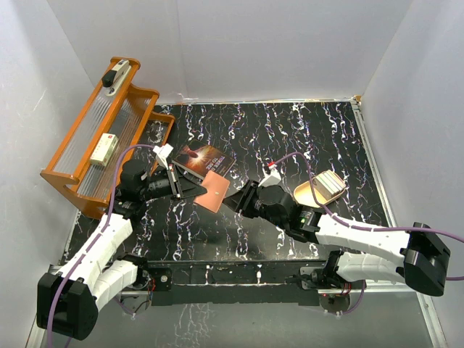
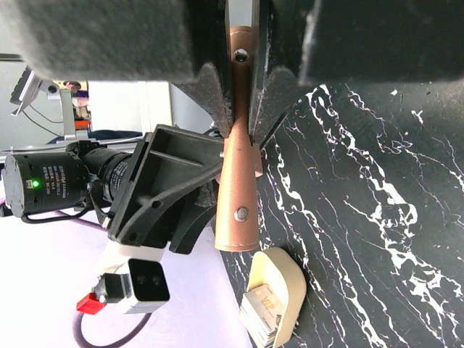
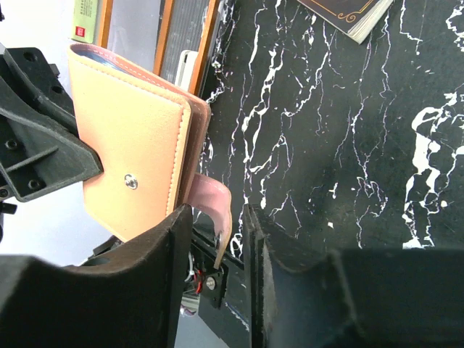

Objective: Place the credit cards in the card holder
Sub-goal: Open the card holder at the center of the board.

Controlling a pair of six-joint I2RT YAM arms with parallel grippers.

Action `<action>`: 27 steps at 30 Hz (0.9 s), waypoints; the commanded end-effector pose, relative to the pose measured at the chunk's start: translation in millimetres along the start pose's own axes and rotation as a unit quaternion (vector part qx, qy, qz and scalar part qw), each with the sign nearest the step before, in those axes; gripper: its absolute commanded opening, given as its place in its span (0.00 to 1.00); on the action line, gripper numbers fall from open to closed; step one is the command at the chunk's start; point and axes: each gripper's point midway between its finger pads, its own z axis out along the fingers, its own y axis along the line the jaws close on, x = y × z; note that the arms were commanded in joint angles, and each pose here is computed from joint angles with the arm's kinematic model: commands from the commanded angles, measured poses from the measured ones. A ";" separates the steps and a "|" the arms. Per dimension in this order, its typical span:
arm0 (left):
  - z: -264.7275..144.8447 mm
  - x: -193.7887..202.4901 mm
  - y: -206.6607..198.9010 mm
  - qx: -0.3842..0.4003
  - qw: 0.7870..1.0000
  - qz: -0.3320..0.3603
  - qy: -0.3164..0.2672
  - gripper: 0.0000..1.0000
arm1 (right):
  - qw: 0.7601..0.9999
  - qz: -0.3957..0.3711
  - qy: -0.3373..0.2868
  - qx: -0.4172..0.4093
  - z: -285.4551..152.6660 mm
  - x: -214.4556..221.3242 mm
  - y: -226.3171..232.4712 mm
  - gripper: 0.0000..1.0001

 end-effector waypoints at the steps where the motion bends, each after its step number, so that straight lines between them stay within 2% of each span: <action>1: -3.5 3.3 -12.8 0.029 0.999 0.019 0.006 0.00 | 0.998 0.020 -0.036 -0.043 -1.2 -19.3 27.6 0.25; 5: -3.3 4.7 -13.3 0.033 0.999 0.017 0.007 0.00 | 0.998 0.010 -0.041 -0.046 -2.2 -20.5 26.6 0.01; 11: -0.9 8.2 2.4 0.010 1.000 0.000 0.004 0.00 | 0.997 -0.026 -0.067 -0.011 -7.2 -27.1 3.0 0.00; 14: 2.6 10.9 24.7 -0.033 0.999 -0.028 0.006 0.00 | 0.996 -0.042 -0.074 -0.014 -10.5 -29.6 1.3 0.00; 16: 4.9 16.9 43.5 -0.063 0.997 -0.047 0.015 0.04 | 0.995 -0.059 -0.074 -0.010 -9.1 -28.0 -3.7 0.00; 20: 10.2 35.4 79.4 -0.100 0.990 -0.090 0.037 0.06 | 0.994 -0.098 -0.050 0.020 4.4 -9.2 -33.3 0.00; 27: 12.8 58.2 116.3 -0.145 0.977 -0.140 0.066 0.24 | 0.991 -0.125 -0.012 0.047 20.3 13.2 -58.1 0.00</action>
